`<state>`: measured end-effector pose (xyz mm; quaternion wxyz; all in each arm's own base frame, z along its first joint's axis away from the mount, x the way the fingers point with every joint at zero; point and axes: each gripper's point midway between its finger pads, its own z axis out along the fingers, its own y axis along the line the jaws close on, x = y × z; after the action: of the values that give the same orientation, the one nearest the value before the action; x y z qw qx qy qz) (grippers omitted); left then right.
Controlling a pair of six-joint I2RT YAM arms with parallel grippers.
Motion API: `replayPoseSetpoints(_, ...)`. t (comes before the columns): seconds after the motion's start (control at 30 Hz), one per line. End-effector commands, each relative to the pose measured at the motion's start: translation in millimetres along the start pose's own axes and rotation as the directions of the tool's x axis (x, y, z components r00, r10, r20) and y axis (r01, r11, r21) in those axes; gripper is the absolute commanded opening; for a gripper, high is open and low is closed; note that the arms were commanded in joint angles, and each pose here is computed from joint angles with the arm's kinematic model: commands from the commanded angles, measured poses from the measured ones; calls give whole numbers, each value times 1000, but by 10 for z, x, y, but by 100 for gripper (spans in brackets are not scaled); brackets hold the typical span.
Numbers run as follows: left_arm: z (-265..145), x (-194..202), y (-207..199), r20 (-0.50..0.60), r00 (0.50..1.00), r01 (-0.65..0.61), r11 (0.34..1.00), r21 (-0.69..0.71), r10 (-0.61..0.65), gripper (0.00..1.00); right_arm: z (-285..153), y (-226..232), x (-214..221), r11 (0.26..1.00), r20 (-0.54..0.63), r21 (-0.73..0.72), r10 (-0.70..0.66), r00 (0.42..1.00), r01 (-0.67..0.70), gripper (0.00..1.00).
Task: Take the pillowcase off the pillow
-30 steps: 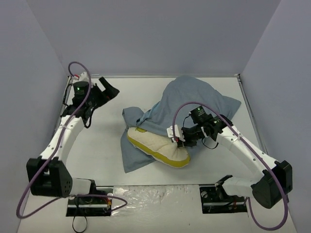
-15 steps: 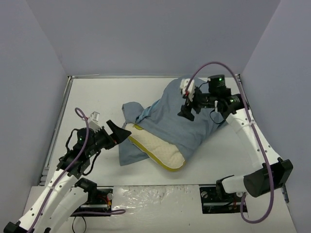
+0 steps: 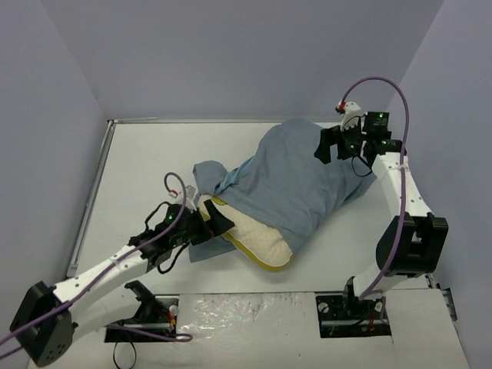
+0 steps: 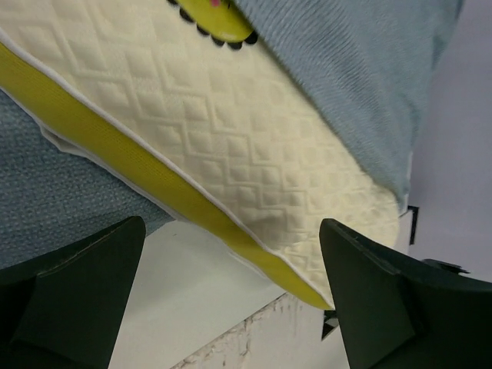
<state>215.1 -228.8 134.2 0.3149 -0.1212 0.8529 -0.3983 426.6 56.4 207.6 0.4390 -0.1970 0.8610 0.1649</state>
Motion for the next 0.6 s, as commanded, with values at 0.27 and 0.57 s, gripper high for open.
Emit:
replayPoseSetpoints(0.27,356,-56,-143,163,985,62,997,-42,-54,90,256,-629,-56,974,26,175,144,989,-146,100)
replayPoseSetpoints(0.57,686,-14,-124,162,985,70,997,-32,-64,58,578,-1105,83,973,-31,213,100,994,-91,96)
